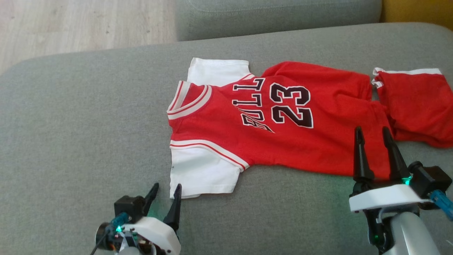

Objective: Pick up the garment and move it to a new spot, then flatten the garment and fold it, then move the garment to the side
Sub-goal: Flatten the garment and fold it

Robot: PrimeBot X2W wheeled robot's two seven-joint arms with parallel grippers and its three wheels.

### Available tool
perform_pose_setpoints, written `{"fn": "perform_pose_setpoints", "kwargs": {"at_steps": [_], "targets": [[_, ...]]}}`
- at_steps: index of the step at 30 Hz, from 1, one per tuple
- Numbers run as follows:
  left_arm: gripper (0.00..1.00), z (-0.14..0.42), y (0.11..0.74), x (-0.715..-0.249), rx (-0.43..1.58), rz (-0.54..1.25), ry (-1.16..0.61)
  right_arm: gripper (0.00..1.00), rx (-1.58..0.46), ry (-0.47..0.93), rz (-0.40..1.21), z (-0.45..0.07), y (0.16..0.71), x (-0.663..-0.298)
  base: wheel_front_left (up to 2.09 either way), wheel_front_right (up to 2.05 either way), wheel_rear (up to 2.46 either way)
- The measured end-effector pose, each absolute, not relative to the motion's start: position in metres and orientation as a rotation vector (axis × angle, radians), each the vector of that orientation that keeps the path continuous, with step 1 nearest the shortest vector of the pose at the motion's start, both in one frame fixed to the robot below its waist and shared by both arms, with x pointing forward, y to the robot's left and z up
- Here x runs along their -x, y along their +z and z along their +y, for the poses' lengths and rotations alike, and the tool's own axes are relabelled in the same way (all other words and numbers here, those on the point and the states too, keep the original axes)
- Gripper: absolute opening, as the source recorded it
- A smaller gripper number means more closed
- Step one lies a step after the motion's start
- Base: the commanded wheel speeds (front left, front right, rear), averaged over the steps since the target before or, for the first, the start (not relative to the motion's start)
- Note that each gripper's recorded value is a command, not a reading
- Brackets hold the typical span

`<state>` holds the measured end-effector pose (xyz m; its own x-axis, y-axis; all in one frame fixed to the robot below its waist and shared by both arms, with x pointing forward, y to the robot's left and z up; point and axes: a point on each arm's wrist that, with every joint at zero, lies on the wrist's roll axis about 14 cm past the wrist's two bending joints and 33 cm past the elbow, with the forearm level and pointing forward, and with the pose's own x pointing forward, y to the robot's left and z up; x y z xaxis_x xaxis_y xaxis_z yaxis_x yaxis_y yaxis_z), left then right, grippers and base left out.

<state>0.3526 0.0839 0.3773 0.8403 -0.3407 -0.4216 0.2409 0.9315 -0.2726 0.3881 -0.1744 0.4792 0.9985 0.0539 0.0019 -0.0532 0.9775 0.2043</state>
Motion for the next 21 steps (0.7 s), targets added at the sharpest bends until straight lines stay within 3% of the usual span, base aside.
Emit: {"fn": "perform_pose_setpoints", "kwargs": {"at_steps": [10, 11, 13, 14, 21], "targets": [[1.0, 0.077, 0.363, -0.361, 0.203, 0.572, -0.322, 1.0, -0.205, 0.03, 0.027, -0.182, 0.471, -0.389, 0.0, 0.0, 0.0], [0.83, 0.076, 0.362, -0.361, 0.202, 0.579, -0.328, 1.0, -0.205, 0.026, 0.029, -0.183, 0.47, -0.389, 0.0, 0.0, 0.0], [0.04, 0.072, 0.362, -0.361, 0.204, 0.59, -0.34, 1.0, -0.204, 0.018, 0.035, -0.185, 0.468, -0.388, 0.0, 0.0, 0.0], [0.0, 0.07, 0.363, -0.361, 0.205, 0.594, -0.349, 1.0, -0.204, 0.013, 0.037, -0.187, 0.467, -0.388, 0.0, 0.0, 0.0], [0.0, 0.06, 0.372, -0.36, 0.29, 0.579, -0.372, 1.0, -0.185, -0.025, 0.059, -0.2, 0.46, -0.384, 0.0, 0.0, 0.0]]}}
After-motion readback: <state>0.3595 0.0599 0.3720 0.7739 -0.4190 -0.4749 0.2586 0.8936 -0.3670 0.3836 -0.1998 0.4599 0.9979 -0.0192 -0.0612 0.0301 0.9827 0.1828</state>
